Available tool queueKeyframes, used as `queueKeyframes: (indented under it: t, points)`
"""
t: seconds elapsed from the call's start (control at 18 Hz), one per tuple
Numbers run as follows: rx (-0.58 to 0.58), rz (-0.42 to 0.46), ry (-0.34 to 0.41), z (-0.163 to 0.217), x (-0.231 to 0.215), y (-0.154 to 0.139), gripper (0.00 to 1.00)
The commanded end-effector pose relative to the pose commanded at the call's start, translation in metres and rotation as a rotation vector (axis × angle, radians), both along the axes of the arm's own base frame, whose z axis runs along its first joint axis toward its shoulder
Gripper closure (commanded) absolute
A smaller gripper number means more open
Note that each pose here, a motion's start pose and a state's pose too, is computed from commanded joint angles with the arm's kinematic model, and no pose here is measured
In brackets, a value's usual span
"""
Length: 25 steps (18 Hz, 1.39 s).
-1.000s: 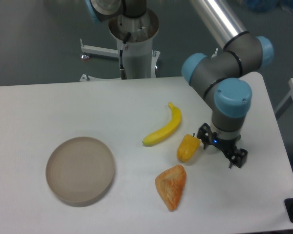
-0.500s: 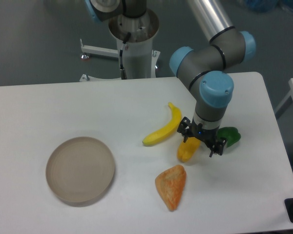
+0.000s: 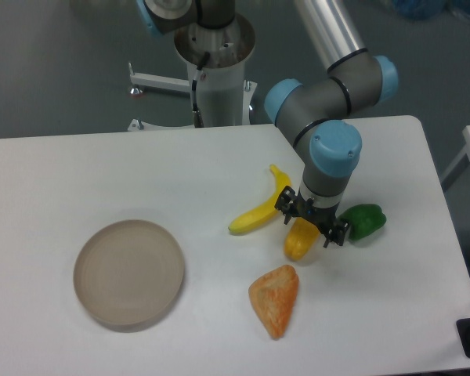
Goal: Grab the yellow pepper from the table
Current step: 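Lower the gripper around the yellow pepper and close it, then lift the held yellow pepper up off the table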
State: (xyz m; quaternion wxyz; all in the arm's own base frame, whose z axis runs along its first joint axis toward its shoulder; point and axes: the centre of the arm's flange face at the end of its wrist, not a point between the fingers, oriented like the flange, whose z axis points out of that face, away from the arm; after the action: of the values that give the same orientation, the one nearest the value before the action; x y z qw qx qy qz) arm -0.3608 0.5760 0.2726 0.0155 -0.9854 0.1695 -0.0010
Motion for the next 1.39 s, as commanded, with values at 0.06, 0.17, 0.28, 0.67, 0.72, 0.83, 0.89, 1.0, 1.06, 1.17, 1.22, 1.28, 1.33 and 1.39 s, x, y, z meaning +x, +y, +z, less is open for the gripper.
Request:
queueKeyframes:
  t: [0.06, 0.17, 0.28, 0.67, 0.72, 0.83, 0.89, 1.0, 1.06, 1.17, 1.22, 1.28, 1.33, 1.39]
  points:
    - [-0.002, -0.002, -0.002, -0.001, 0.000, 0.000, 0.00]
    - [-0.003, 0.000, -0.003, -0.002, 0.000, -0.001, 0.00]
    - [-0.010, 0.000, -0.007, -0.007, 0.000, -0.002, 0.00]
    - [-0.015, -0.009, -0.015, -0.013, -0.005, -0.002, 0.16]
    - [-0.015, -0.017, -0.014, -0.013, -0.006, -0.004, 0.26]
    - [-0.012, -0.021, -0.011, -0.010, -0.008, -0.004, 0.43]
    - [-0.013, -0.021, -0.010, -0.010, -0.008, -0.004, 0.50]
    - [-0.011, -0.021, -0.010, -0.009, -0.009, -0.004, 0.59]
    - [-0.006, -0.020, -0.006, -0.006, -0.011, -0.003, 0.60]
    - [0.002, -0.015, 0.003, 0.001, -0.016, -0.002, 0.60]
    - [0.009, -0.015, 0.010, 0.006, -0.018, -0.001, 0.60]
    - [0.014, -0.017, 0.017, 0.012, -0.020, 0.001, 0.60]
    - [0.025, -0.018, 0.026, 0.020, -0.022, 0.004, 0.60]
    - [0.044, -0.024, 0.046, 0.035, -0.025, 0.008, 0.60]
